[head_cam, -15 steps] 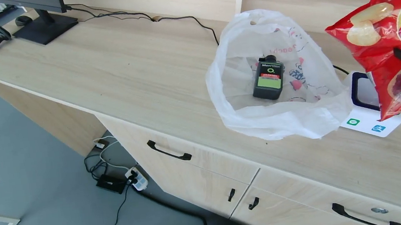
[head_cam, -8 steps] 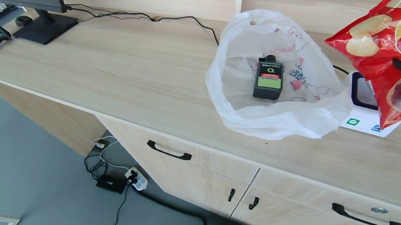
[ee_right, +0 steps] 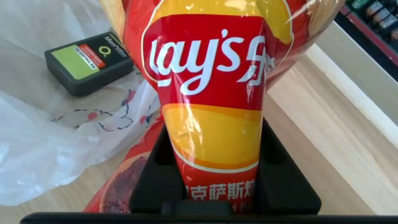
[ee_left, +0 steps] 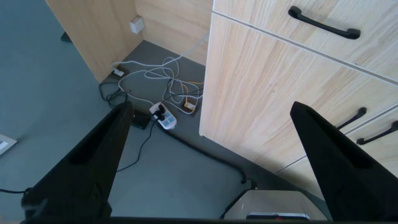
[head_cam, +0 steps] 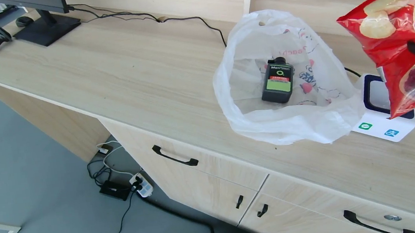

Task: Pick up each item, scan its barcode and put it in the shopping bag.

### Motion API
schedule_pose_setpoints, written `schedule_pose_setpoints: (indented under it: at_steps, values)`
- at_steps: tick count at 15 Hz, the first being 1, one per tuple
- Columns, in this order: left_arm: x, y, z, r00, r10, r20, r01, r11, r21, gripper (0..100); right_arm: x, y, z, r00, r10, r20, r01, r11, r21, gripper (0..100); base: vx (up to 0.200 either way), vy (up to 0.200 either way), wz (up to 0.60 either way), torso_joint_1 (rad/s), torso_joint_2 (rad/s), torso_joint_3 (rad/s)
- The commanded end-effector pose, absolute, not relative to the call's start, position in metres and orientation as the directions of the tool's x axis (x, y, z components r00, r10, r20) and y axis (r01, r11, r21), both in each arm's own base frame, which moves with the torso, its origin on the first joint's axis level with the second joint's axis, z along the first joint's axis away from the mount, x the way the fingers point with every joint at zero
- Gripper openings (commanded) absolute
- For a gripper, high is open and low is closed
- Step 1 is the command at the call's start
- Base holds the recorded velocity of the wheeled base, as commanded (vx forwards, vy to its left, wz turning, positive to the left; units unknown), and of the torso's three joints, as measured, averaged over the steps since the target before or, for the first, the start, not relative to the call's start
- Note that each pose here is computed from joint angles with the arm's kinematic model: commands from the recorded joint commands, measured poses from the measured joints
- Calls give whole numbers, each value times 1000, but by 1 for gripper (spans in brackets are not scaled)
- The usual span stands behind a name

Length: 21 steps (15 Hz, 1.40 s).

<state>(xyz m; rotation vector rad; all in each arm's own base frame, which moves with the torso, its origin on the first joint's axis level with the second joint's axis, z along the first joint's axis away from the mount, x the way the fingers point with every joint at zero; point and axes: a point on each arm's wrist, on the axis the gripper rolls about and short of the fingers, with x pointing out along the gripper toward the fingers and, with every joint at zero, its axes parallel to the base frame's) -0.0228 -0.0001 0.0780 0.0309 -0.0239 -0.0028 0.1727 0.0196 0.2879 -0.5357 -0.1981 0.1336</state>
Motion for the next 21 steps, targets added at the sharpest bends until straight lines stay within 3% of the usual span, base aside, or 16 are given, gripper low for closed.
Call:
schedule_pose_setpoints:
  at_steps: [1,5,9,14,21]
  values:
    - [-23,0,78,1000,-3,25,2,999,32,100,170,31,311,949,233,214,-103,867,-488,0,0,0,0,0,0,0]
    - [-23,0,78,1000,-3,23,2,999,32,100,180,47,351,929,290,231,-175,892,-416,0,0,0,0,0,0,0]
    - [-23,0,78,1000,-3,23,2,999,32,100,189,100,341,859,483,169,-463,874,-148,0,0,0,0,0,0,0]
    - [-23,0,78,1000,-3,23,2,999,32,100,220,122,331,852,508,127,-518,852,75,0,0,0,0,0,0,0]
    - [-23,0,78,1000,-3,23,2,1000,31,100,257,143,292,860,510,-5,-508,857,83,0,0,0,0,0,0,0]
